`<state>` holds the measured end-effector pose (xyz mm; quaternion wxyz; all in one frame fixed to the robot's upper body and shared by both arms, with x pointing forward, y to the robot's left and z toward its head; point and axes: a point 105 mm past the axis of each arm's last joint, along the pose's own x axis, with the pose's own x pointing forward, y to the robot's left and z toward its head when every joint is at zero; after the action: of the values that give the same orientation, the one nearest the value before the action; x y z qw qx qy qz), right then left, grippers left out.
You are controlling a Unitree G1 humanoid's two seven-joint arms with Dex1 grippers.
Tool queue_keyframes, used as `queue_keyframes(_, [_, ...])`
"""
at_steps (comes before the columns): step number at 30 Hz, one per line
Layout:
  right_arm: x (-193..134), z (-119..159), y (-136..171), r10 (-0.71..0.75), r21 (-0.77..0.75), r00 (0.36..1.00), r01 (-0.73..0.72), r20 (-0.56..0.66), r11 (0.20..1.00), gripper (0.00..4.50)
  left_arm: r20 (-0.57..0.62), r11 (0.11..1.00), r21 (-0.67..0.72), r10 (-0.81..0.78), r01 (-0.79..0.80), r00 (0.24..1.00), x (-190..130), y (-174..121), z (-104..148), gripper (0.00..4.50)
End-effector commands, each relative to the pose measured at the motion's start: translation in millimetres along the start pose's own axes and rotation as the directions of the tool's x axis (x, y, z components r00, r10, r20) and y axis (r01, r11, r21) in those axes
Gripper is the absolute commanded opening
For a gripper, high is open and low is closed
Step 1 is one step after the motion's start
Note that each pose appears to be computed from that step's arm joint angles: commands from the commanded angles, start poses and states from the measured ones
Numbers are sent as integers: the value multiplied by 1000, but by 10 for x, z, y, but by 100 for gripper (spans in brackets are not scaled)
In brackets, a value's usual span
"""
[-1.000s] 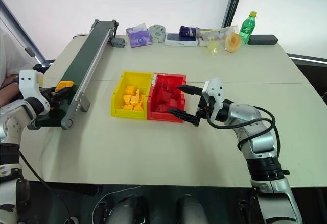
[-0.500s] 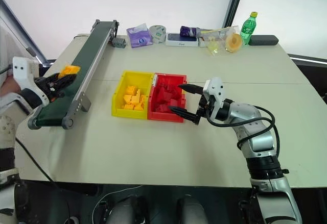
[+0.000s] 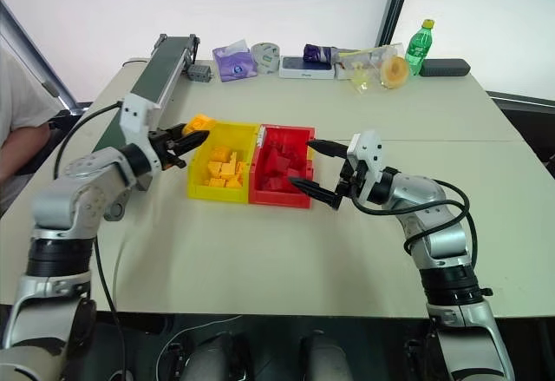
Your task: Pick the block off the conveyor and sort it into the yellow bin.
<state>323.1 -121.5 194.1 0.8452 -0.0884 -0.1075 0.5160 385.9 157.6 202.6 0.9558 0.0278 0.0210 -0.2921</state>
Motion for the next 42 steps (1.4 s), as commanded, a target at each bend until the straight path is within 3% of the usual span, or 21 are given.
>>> queue_keyframes(1, [-32, 143, -13, -17, -53, 999, 19, 34, 998, 450, 10, 998, 66, 4, -5, 1000, 113, -44, 67, 133])
queue_keyframes(11, [-70, 130, -12, -35, -55, 999, 37, 28, 998, 450, 14, 1000, 13, -20, 19, 1000, 244, -107, 35, 133])
queue_keyframes(17, [-62, 128, -14, -33, -57, 999, 35, 29, 998, 450, 22, 1000, 9, -2, 2, 1000, 231, -74, 40, 423])
queue_keyframes(18, [-61, 127, -14, -32, -57, 999, 34, 29, 998, 450, 25, 999, 33, 8, -9, 1000, 219, -58, 48, 445])
queue_keyframes(23, [-59, 115, -6, -28, -55, 999, 29, 27, 998, 450, 111, 997, 71, -3, -5, 994, 49, -18, 236, 445])
queue_keyframes(30, [-67, 93, -19, -21, -51, 1000, 23, 22, 998, 450, 163, 997, -3, 82, -83, 983, -635, 423, 406, 445])
queue_keyframes(37, [-89, 67, -65, -12, -50, 1000, 13, 10, 999, 450, 155, 980, -17, 199, -199, 968, -1311, 758, 354, 445])
queue_keyframes(42, [-75, 55, -94, -2, -49, 1000, 2, 7, 999, 450, 70, 955, 3, 295, -296, 953, -1681, 971, 47, 445])
